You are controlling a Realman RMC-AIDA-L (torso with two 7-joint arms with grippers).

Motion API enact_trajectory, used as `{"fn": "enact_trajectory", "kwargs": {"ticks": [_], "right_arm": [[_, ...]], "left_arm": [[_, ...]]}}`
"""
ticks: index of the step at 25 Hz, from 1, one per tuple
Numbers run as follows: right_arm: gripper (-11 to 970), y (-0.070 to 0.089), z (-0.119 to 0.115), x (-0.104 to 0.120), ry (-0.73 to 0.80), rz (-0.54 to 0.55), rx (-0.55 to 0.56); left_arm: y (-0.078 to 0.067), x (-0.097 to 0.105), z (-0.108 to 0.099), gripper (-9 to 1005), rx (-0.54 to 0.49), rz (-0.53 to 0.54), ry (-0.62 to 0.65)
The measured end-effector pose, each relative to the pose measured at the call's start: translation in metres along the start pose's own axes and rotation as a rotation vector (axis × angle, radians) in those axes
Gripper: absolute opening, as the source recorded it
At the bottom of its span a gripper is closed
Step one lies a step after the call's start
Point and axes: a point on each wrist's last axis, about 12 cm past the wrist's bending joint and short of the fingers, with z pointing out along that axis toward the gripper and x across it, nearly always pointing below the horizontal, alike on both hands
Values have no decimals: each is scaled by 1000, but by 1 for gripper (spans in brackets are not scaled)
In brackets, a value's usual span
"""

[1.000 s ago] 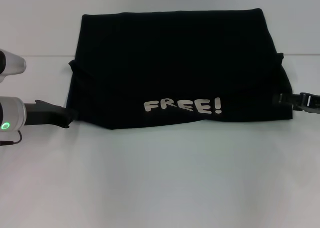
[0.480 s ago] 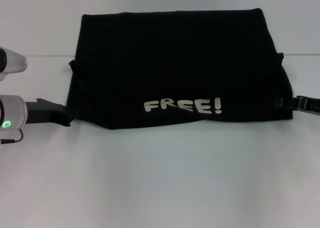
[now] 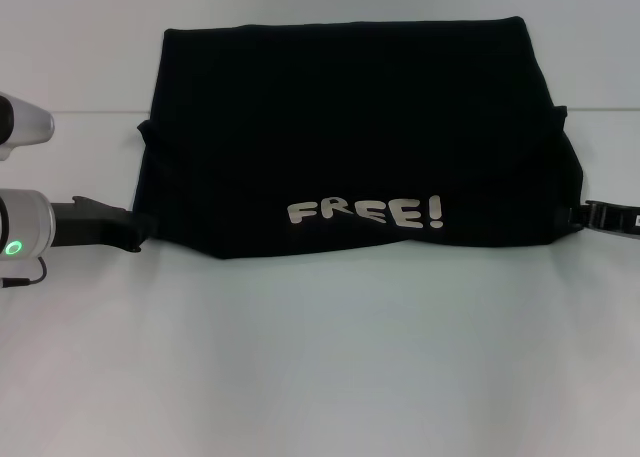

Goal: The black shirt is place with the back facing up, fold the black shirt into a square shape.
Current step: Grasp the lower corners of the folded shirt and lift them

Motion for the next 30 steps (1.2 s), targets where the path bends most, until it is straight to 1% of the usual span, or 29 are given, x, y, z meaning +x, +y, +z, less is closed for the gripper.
{"fn": "enact_trajectory", "kwargs": {"ticks": [5,8,14,18,23,24,25,30], "right_arm": [[178,1,0,4,-3,-8,-15],[43,-1,-4,5,-17,-5,-35],[29,-7,-17,10,-45,-11,-88],[29,-12,-28,15,-53,-10,-119],[30,-18,-44,28,-58,-26,-163],[30,-18,-46,30,-58,-29,-172],[30,-20,-51,36,-57,-39,-190],[30,-23,-60,44,-51,-51,-218]], "left_arm": [[0,0,0,5,3,0,-1],[0,-2,-3,5,11,-10,-5],[1,-3,-12,5,27,-19,-12],[0,-1,-23,5,54,-26,-15],[0,7,-39,5,115,-43,-19],[0,7,-39,5,115,-43,-19],[0,11,-46,5,146,-44,-17],[-3,19,-58,4,201,-28,-15]]}}
